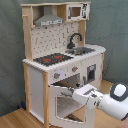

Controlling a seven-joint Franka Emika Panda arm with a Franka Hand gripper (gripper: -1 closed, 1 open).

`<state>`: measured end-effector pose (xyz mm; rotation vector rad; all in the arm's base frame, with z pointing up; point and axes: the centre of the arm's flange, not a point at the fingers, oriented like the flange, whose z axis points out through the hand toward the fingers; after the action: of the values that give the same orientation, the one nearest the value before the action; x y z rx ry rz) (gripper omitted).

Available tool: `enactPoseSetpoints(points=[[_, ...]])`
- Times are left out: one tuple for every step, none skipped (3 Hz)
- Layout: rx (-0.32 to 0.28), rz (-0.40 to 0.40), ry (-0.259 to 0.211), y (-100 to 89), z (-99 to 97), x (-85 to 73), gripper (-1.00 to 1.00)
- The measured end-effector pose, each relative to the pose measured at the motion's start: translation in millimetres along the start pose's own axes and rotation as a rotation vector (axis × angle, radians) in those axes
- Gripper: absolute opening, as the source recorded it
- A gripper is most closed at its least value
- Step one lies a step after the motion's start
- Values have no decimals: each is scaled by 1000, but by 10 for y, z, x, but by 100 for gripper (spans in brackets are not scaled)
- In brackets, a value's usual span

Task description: Play with the kitchen

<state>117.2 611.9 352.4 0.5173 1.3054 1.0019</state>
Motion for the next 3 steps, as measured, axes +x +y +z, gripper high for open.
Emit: enactPoseSetpoints(points=[[51,37,23,-26,145,-230,100],[116,62,25,-115,131,-427,100],[149,91,-1,-138,140,-730,100]])
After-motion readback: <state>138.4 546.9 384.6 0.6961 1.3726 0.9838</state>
